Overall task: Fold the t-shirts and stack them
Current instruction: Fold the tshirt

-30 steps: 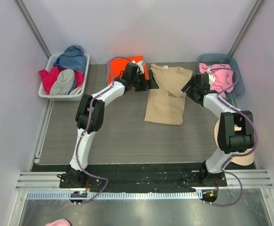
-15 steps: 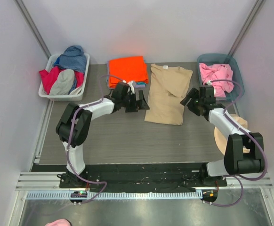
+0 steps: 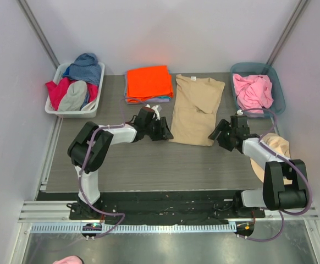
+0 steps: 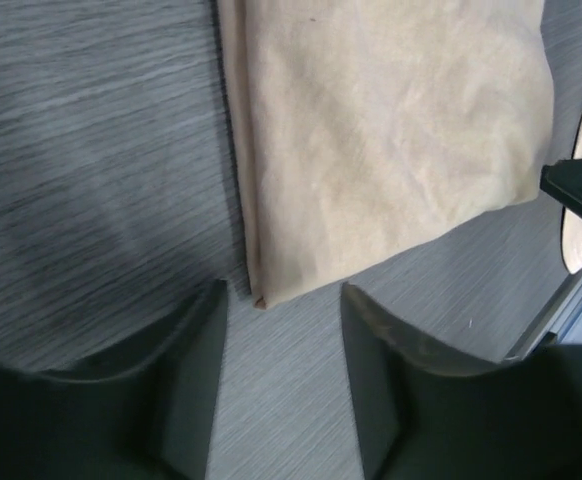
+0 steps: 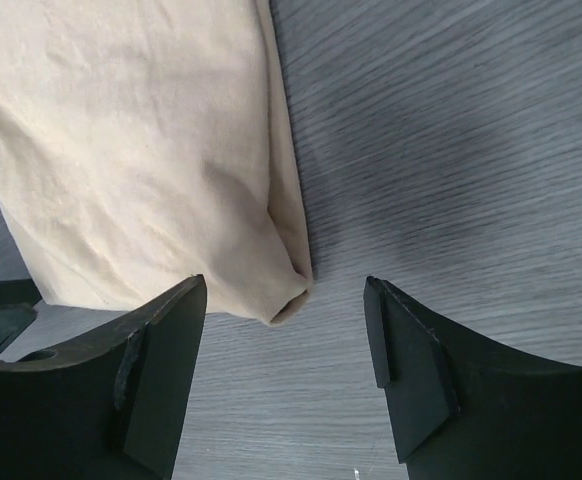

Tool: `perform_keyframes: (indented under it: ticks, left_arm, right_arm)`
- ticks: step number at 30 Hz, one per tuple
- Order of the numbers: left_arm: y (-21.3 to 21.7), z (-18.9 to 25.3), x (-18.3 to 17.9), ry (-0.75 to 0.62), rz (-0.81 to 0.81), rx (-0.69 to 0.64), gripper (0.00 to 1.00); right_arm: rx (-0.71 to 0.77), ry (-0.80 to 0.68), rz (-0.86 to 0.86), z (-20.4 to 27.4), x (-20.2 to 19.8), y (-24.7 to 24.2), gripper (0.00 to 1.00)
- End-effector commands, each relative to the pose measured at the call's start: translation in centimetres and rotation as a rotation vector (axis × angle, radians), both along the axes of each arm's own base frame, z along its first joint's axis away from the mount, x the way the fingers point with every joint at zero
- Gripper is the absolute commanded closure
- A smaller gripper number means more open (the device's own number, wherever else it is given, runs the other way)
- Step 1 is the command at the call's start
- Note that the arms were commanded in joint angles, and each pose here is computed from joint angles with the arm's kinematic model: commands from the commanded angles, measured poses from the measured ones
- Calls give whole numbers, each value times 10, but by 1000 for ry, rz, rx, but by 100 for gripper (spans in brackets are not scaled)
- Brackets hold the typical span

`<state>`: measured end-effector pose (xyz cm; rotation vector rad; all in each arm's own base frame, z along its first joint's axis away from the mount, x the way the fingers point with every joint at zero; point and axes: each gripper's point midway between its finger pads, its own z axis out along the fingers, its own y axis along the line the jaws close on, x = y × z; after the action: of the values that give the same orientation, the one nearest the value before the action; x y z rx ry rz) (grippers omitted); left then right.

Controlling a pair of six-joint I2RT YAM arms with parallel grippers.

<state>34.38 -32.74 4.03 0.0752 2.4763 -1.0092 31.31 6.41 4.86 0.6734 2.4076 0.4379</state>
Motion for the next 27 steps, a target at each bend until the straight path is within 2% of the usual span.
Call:
perform_keyframes:
  ticks: [1,2,10,14,17,20,21,23,24,27]
  left_arm:
    - [-1,-11,8,-13,3,23,56]
    - [-1,-13,9,-12,6,24,61]
    - [-8,-25,11,14,1,4,74]
    - [-11,-31,11,33,0,-15,95]
    - [-13,-31,10,35,-4,-21,99]
    - [-12,-33,9,38,-3,-19,100]
    - [-11,-33,9,39,-1,-19,100]
    - [-11,-34,6,46,-5,-18,100]
    - [-11,-32,6,43,-4,-21,100]
    - [-7,-35,-1,55,-5,-14,100]
  right_arm:
    - [-3,-86,31,16,13,3,28]
    - [-1,-87,34,16,14,3,28]
    - [26,-70,55,6,15,9,28]
    - [47,-48,63,-4,12,13,30]
    - [64,-38,66,-11,9,16,35]
    - [75,-23,73,-20,6,18,51]
    - [79,-20,73,-23,6,19,63]
    - [92,-2,81,-27,1,21,77]
    - [97,4,81,-29,-1,22,87]
    - [105,-7,84,-25,-2,23,99]
